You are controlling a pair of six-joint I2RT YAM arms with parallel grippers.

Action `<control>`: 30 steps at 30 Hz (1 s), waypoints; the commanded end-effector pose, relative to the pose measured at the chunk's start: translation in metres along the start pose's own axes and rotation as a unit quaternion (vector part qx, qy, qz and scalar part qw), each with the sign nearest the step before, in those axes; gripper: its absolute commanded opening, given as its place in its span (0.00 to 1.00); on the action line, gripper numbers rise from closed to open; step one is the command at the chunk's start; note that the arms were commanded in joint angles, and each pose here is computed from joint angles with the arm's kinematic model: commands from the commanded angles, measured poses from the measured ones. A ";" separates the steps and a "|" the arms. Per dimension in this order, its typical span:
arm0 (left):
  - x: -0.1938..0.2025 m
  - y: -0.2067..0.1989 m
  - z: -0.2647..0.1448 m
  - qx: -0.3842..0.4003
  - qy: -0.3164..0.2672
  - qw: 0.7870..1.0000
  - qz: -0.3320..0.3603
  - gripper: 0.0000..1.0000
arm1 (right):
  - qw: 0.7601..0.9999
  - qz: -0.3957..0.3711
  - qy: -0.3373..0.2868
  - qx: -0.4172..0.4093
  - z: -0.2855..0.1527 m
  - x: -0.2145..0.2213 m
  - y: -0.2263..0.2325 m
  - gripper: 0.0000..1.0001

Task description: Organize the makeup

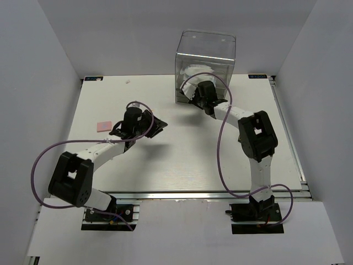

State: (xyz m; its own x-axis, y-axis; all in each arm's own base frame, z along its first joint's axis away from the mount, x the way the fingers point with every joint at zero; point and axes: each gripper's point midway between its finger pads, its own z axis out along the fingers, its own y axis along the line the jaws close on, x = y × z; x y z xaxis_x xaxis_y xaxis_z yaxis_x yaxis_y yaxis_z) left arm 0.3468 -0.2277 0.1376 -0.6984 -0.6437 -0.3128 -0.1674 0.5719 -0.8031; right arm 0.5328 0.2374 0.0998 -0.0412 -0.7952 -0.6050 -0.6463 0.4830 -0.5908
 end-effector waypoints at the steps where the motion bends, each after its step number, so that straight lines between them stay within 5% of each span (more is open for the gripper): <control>1: -0.012 -0.036 0.008 0.063 -0.005 0.998 -0.001 0.49 | 0.998 -0.001 -0.029 0.054 -0.005 -0.022 -0.035 0.20; 4: -0.011 -0.040 0.022 0.077 0.004 0.997 -0.014 0.49 | 0.997 -0.003 -0.032 0.067 -0.012 -0.020 -0.041 0.38; 5: -0.012 -0.041 0.025 0.080 0.005 0.997 -0.021 0.49 | 0.997 -0.003 -0.032 0.066 -0.013 -0.019 -0.040 0.52; 11: -0.011 -0.044 0.050 0.090 0.021 0.995 -0.028 0.48 | 0.998 0.015 -0.050 0.028 -0.026 -0.023 -0.033 0.58; 13: -0.014 -0.052 0.056 0.102 0.021 0.994 -0.030 0.43 | 0.997 0.019 -0.069 -0.016 -0.050 -0.037 -0.026 0.54; 14: -0.012 -0.047 0.065 0.098 0.027 0.994 -0.040 0.31 | 0.993 0.018 -0.097 -0.059 -0.060 -0.046 -0.015 0.50; 16: -0.015 -0.060 0.075 0.118 0.027 0.992 -0.044 0.22 | 0.986 0.033 -0.126 -0.104 -0.096 -0.059 -0.012 0.36; 18: -0.011 -0.055 0.097 0.114 0.035 0.991 -0.058 0.17 | 0.972 0.077 -0.165 -0.149 -0.121 -0.062 -0.008 0.02; 23: -0.007 -0.079 0.141 0.145 0.030 0.986 -0.073 0.19 | 0.951 0.177 -0.209 -0.145 -0.173 -0.055 -0.033 0.00; 30: -0.020 -0.093 0.184 0.208 -0.028 0.969 -0.128 0.38 | 0.940 0.244 -0.208 -0.118 -0.206 -0.023 -0.044 0.00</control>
State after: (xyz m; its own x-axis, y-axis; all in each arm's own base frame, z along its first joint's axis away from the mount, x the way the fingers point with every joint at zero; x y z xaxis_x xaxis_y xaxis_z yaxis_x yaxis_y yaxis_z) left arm 0.4760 -0.3567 0.0714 -0.7018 -0.7033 -0.1132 -0.1385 0.2906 -0.9468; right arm 0.4171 0.1552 0.2511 -0.0586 -0.3360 -0.9400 -0.7593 0.6264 -0.1766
